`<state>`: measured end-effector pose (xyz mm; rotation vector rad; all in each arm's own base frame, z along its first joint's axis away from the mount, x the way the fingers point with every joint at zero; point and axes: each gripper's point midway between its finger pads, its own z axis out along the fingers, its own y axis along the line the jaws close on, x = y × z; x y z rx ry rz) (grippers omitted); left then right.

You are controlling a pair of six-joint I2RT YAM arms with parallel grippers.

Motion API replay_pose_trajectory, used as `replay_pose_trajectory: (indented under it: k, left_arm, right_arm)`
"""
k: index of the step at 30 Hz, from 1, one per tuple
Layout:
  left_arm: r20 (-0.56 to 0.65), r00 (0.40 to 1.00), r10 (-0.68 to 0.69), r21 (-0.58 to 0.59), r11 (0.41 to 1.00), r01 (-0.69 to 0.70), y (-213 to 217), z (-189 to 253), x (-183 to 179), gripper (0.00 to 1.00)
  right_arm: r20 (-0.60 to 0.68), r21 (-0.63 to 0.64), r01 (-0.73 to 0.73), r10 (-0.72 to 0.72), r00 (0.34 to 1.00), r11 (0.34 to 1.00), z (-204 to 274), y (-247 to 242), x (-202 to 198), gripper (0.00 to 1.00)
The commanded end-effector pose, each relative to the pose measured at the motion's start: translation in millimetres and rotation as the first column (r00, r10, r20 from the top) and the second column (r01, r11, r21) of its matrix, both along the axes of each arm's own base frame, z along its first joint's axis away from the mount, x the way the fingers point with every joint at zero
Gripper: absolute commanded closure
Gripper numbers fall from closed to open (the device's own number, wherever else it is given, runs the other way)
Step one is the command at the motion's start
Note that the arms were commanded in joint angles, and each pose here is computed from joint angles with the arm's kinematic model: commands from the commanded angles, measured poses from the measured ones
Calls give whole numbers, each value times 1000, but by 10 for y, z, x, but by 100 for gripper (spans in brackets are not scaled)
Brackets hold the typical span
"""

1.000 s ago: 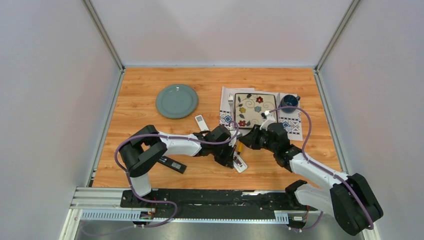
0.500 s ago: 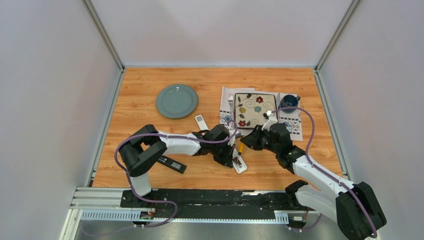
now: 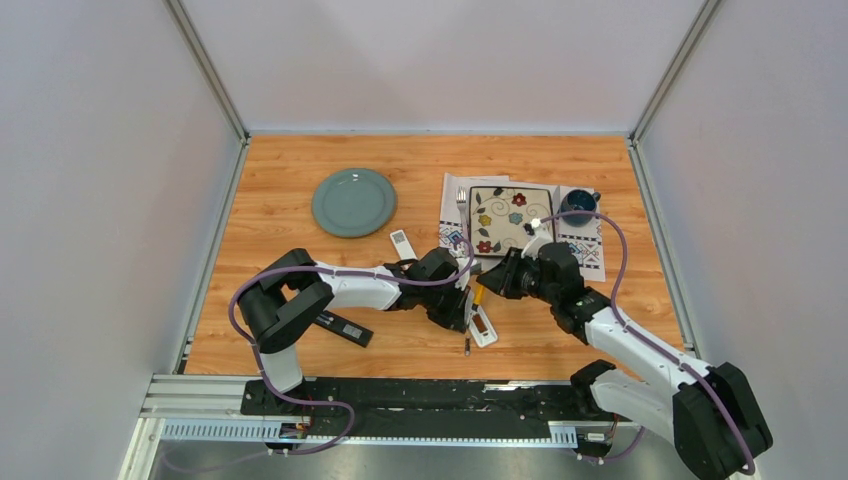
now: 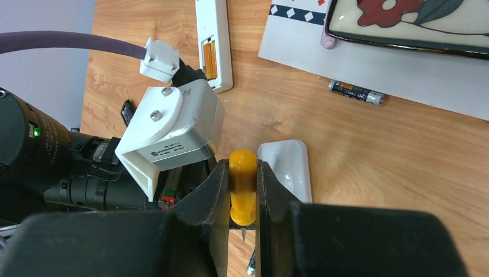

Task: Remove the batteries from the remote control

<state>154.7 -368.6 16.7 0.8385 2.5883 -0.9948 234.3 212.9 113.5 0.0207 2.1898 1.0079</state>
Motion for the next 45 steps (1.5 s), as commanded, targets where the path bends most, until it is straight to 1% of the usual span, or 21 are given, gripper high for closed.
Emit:
replay_pose_trajectory:
  k: [1,3,5,8,9,11,14,15,17,18,20,23,24,26,30,35,38,39,41,45]
  left_arm:
    - [57,997,48,140,989,-55,329,-245,96,100]
    - [75,996,46,132,990,-56,323,-184,126,99]
    - [107,993,43,100,994,-54,279,-28,184,97]
    - [157,986,52,48,997,-60,240,229,283,89]
    - [170,984,56,35,997,-63,236,296,309,84]
    - [211,974,81,-11,997,-81,247,513,406,78]
    - [256,959,124,-54,992,-114,348,752,544,59]
    - [266,954,137,-66,990,-124,384,810,577,49]
    - [290,939,184,-99,982,-162,508,979,700,41]
    - [297,934,199,-120,978,-170,563,1065,711,35]
    - [297,921,251,-137,966,-219,716,1133,830,28]
    - [258,910,323,-193,941,-280,912,1227,939,24]
    - [228,910,346,-216,930,-299,1016,1219,955,24]
    - [198,902,383,-261,908,-328,1087,1253,1001,23]
    - [138,888,440,-300,872,-385,1321,1199,1064,21]
    - [119,883,453,-256,874,-414,1419,1049,1130,21]
    - [79,897,434,-244,881,-405,1342,965,1189,21]
    - [47,902,429,-233,883,-408,1306,884,1208,21]
    - [27,906,423,-243,882,-405,1245,843,1263,21]
    - [-28,906,423,-195,886,-420,1176,603,1365,23]
  right_arm:
    - [81,7,-6,5,997,1000,285,42,114,100]
    - [95,-7,1,-1,996,1000,327,20,124,100]
    - [116,-20,7,-4,993,1000,394,1,154,100]
    - [126,-33,7,-3,992,999,461,-21,152,100]
    - [137,-32,7,-3,991,999,504,-24,159,100]
    - [146,-26,7,-3,989,1000,565,-29,167,100]
    - [151,-14,6,-4,988,1000,621,-41,167,100]
    - [159,-7,10,-9,987,1000,664,-51,182,100]
    - [157,-3,8,-8,988,1000,682,-59,176,100]
    - [162,-4,13,-12,987,1000,701,-79,193,100]
    - [158,-2,12,-12,987,1000,702,-96,197,100]
    - [155,1,19,-19,988,1000,706,-151,233,100]
    - [153,3,34,-34,988,999,704,-206,271,100]
    - [140,9,34,-35,990,999,680,-237,283,100]
    - [128,8,64,-64,990,998,652,-368,351,100]
    - [121,2,71,-71,990,997,622,-459,405,100]
    - [102,4,85,-85,991,996,580,-528,450,100]
    - [100,5,97,-97,990,995,577,-576,478,100]
    - [89,9,94,-94,992,996,555,-598,492,100]
    - [75,8,115,-115,990,993,520,-701,543,100]
